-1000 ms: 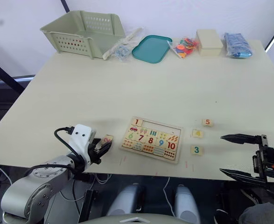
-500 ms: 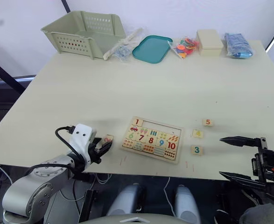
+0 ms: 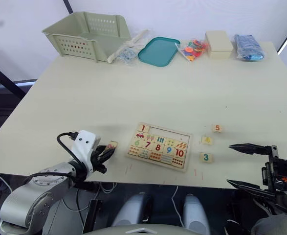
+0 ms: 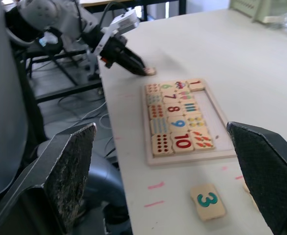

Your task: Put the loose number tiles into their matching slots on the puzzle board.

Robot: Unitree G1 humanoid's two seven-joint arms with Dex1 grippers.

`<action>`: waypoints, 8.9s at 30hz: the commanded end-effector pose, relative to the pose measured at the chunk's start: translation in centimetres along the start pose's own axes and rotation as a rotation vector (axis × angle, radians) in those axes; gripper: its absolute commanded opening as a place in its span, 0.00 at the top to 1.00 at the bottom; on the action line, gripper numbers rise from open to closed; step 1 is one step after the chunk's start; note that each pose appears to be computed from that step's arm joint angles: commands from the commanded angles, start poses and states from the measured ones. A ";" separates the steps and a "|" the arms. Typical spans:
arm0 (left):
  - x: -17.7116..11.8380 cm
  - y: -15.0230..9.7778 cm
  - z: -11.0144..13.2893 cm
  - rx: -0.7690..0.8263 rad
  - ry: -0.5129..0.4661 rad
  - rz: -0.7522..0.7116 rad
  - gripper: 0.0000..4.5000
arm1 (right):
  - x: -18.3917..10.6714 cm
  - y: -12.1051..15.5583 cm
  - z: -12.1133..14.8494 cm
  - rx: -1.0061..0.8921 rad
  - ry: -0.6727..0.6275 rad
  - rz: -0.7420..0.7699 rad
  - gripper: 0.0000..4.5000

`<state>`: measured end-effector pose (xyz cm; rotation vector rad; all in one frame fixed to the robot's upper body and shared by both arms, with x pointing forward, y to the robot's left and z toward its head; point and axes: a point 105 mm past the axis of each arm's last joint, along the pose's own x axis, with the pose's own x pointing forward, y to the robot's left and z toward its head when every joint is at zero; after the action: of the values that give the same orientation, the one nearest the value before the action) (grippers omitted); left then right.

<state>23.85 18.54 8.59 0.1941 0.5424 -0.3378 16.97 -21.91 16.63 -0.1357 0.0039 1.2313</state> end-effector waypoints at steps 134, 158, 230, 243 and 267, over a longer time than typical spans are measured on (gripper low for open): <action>9.3 -5.7 13.5 1.124 0.208 -0.941 0.57 | 0.9 1.5 -1.2 -0.037 -0.034 -0.292 0.00; 7.8 -3.7 16.3 0.949 0.082 -0.993 0.57 | 1.2 1.3 -1.3 -0.049 -0.052 -0.290 0.00; 9.3 -3.2 12.6 1.084 0.155 -1.016 0.98 | 1.4 1.7 -1.5 -0.041 -0.058 -0.301 0.00; 9.0 -3.2 12.2 1.091 0.165 -1.027 0.98 | 1.5 1.7 -1.5 -0.040 -0.060 -0.300 0.00; 4.0 -1.4 13.4 0.629 -0.127 -0.953 0.98 | 2.5 1.0 -0.7 -0.024 -0.121 -0.301 0.00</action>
<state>33.15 12.68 15.53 0.5498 0.4533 -1.4835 16.90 -19.67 14.71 -0.0723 -0.0935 0.9330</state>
